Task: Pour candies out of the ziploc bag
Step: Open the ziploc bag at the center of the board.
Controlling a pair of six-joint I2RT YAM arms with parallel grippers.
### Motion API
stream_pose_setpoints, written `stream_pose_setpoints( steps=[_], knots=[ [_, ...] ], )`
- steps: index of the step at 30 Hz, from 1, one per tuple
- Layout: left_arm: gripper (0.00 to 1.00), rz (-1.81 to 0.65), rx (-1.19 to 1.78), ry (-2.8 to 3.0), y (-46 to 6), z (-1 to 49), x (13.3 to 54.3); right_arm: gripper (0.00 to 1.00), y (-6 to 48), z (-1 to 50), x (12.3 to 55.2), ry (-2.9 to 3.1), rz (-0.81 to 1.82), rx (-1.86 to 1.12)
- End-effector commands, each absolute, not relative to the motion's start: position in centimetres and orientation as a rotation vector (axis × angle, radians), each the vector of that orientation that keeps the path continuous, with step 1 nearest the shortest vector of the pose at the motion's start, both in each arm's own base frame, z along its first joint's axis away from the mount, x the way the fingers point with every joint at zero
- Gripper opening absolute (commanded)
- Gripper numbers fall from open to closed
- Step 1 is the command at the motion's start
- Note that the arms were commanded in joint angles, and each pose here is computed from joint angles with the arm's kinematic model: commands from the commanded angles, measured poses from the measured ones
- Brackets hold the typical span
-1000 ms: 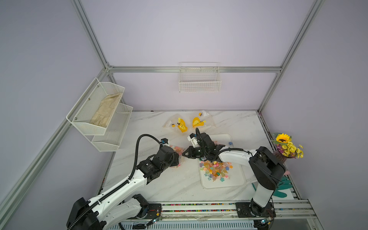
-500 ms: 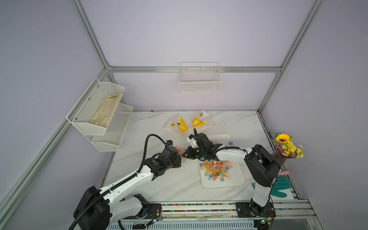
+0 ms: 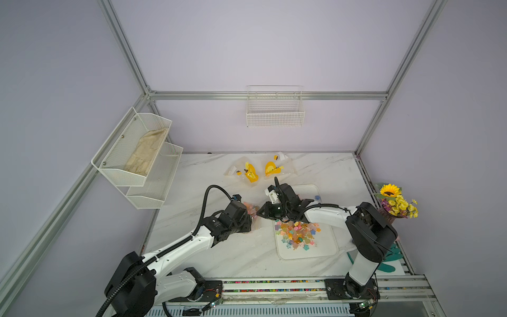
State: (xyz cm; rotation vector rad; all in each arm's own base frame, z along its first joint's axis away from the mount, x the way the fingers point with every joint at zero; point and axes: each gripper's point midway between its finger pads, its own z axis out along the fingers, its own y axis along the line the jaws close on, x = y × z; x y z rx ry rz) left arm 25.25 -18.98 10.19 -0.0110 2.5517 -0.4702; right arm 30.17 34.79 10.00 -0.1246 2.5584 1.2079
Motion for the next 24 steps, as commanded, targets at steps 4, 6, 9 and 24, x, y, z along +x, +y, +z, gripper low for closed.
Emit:
stream_pose_setpoints(
  steps=[4,6,9,24],
  knots=[
    [0.52,-0.597,0.065,2.452,-22.4,15.3,27.4,0.27,31.5,11.3,30.8,2.524,1.179,-0.010],
    [0.53,-0.604,0.086,2.458,-23.2,15.8,27.5,0.27,30.2,11.2,30.7,2.524,1.168,0.024],
    [0.54,-0.591,0.143,2.477,-24.9,16.4,27.4,0.28,28.2,10.6,30.7,2.527,1.136,0.089],
    [0.48,-0.155,0.469,2.596,-27.8,13.3,25.6,0.34,24.0,9.2,30.5,2.524,1.079,0.201]
  ],
)
